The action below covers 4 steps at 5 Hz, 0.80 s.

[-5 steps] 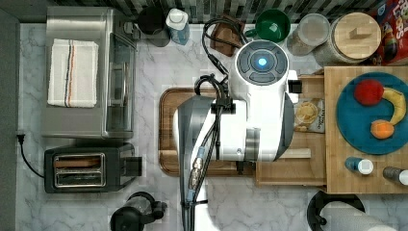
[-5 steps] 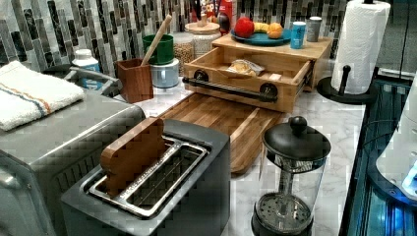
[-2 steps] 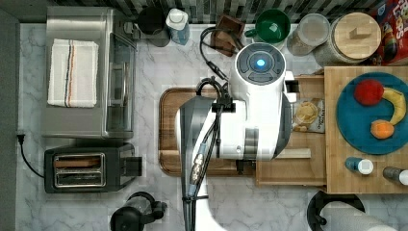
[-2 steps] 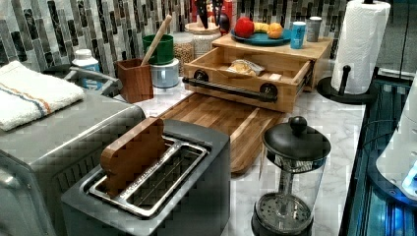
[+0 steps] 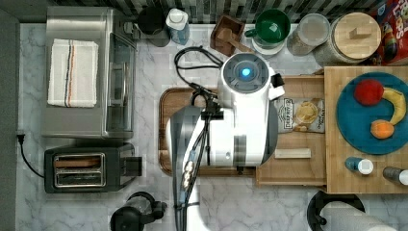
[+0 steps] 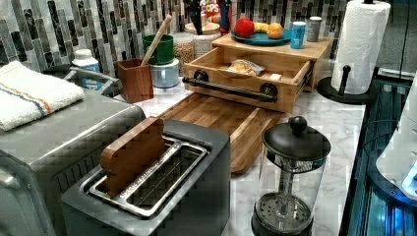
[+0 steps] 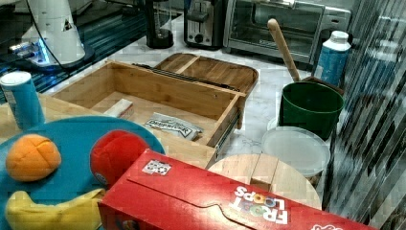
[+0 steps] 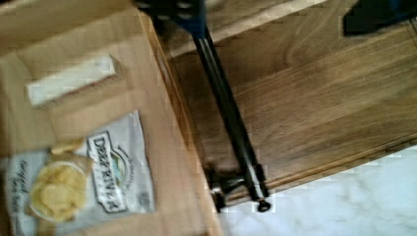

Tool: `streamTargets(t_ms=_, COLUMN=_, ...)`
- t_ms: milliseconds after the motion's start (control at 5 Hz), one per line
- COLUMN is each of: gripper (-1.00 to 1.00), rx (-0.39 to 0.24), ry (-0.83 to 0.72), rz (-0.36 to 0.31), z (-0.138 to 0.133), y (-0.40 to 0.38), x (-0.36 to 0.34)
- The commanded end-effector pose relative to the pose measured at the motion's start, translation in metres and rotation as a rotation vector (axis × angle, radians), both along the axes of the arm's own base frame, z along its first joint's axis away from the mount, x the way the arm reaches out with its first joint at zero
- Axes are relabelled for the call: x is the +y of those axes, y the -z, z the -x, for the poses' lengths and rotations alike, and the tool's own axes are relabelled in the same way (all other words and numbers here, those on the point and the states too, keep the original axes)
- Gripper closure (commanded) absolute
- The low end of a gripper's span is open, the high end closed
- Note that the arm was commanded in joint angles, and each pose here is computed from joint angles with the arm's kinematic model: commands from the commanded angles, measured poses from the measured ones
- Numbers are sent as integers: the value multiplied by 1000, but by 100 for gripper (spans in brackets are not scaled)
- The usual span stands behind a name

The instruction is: Close the drawer.

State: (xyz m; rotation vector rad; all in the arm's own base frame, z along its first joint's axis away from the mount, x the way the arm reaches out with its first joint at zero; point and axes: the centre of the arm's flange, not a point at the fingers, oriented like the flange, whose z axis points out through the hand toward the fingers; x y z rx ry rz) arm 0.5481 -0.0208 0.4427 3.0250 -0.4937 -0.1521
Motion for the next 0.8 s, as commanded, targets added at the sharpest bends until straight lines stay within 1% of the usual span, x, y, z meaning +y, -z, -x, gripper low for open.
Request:
streamTargets(t_ms=200, gripper=100, rx=-34, ry=-423, rz=42, z=36, y=-4, x=81)
streamTargets(t_ms=400, gripper=100, rx=-37, ry=-446, rz=70, z=36, y=14, x=78)
streamTargets(t_ms=600, gripper=100, rx=-3, ry=-443, rz=94, z=26, y=37, x=71)
streamTargets(t_ms=800, gripper=100, rx=10, ry=-430, rz=107, z=22, y=69, x=65)
